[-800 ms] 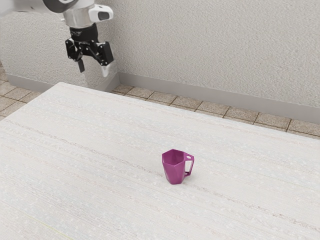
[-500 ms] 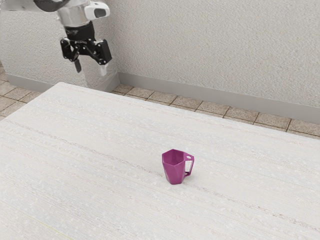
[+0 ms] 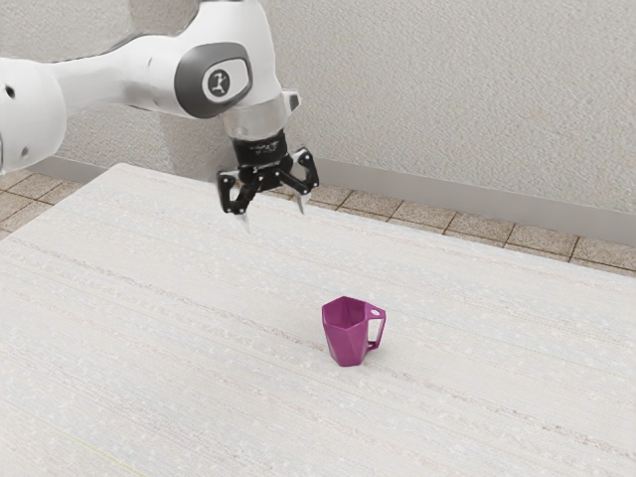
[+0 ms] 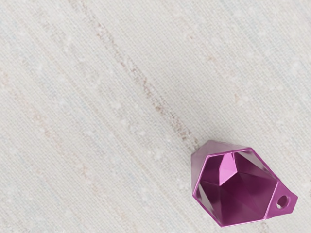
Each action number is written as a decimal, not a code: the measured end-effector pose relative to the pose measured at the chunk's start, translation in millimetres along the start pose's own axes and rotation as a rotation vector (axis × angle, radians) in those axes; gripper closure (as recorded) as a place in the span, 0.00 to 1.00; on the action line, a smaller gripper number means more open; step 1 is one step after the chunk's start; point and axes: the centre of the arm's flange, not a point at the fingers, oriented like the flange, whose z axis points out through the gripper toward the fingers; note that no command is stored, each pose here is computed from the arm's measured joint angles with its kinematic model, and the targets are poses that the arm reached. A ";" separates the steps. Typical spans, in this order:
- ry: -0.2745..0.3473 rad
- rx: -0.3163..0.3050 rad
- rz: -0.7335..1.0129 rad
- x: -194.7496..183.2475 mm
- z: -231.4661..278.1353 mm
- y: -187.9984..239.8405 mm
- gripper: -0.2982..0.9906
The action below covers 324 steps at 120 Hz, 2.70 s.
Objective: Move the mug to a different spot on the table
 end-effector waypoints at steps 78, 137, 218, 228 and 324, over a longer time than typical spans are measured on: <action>-0.048 -0.042 -0.644 -52.2 105.6 66.9 0.23; -0.013 -0.060 -0.916 -79.3 133.3 93.7 0.23; 0.131 -0.096 -1.089 -97.6 167.9 118.5 0.38; 0.144 -0.099 -1.090 -94.5 173.0 120.8 0.39; 0.133 -0.091 -1.146 -78.3 196.6 134.1 0.40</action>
